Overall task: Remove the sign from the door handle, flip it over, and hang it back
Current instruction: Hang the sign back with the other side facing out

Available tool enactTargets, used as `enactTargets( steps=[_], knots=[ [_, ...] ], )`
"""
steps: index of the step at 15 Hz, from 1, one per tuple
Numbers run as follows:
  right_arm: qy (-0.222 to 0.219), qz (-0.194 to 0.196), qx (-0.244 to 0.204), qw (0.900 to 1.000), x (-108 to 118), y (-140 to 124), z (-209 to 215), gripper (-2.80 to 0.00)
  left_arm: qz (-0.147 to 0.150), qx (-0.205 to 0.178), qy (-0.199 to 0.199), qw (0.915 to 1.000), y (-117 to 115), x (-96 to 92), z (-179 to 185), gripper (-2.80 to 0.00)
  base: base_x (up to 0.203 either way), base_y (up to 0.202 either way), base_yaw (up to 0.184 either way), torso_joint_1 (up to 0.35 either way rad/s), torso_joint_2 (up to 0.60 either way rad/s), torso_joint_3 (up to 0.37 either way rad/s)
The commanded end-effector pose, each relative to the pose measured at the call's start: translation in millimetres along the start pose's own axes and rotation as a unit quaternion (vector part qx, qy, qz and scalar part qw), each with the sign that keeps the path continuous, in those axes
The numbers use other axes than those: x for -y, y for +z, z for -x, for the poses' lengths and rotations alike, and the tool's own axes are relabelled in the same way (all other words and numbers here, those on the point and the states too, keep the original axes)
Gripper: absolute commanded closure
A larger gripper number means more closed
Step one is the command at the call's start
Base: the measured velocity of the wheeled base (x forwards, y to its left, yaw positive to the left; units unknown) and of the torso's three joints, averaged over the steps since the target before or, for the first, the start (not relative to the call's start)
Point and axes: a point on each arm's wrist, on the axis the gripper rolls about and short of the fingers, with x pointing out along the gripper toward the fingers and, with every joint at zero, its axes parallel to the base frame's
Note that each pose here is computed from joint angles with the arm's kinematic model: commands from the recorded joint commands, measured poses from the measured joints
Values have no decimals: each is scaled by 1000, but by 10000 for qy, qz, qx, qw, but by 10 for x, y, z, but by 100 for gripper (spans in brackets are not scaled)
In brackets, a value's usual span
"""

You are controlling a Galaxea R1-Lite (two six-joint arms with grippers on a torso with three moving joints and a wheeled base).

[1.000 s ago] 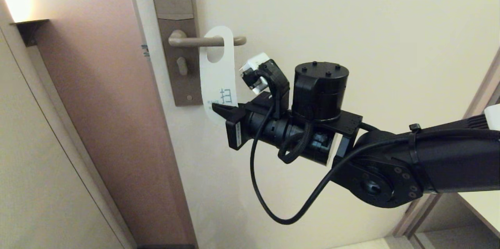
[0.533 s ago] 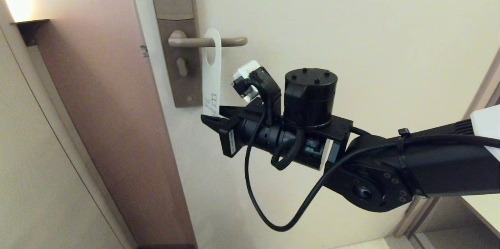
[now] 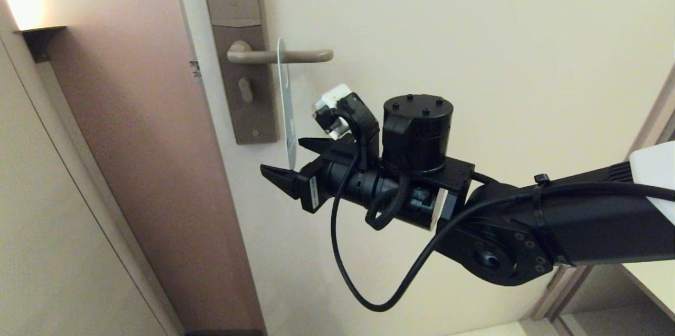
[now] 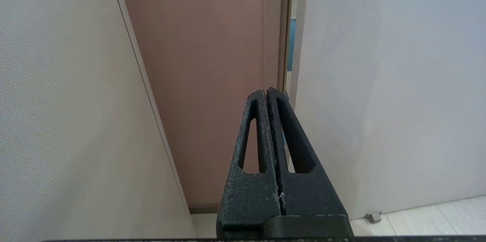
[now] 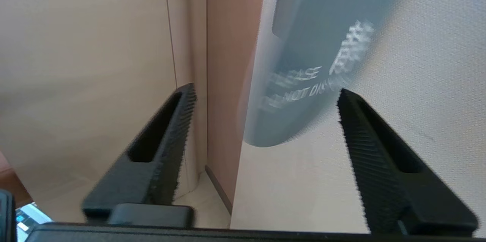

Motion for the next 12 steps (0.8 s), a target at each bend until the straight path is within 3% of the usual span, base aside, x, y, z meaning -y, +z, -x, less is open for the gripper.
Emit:
enactTargets(
  steps=[1,7,12],
  knots=[
    [0,11,81,10000,-4,54,30,-280,-2,-9,1,10000,0,0,-1,0,0,0,0,0,0,0],
    [-105,-12,144,9998,55,148,172,-280,-3,-11,-2,10000,-1,0,-1,0,0,0,0,0,0,0],
    [-363,-49,63,9993,237,130,314,-280,2,-10,-6,10000,0,0,-1,0,0,0,0,0,0,0]
  ],
)
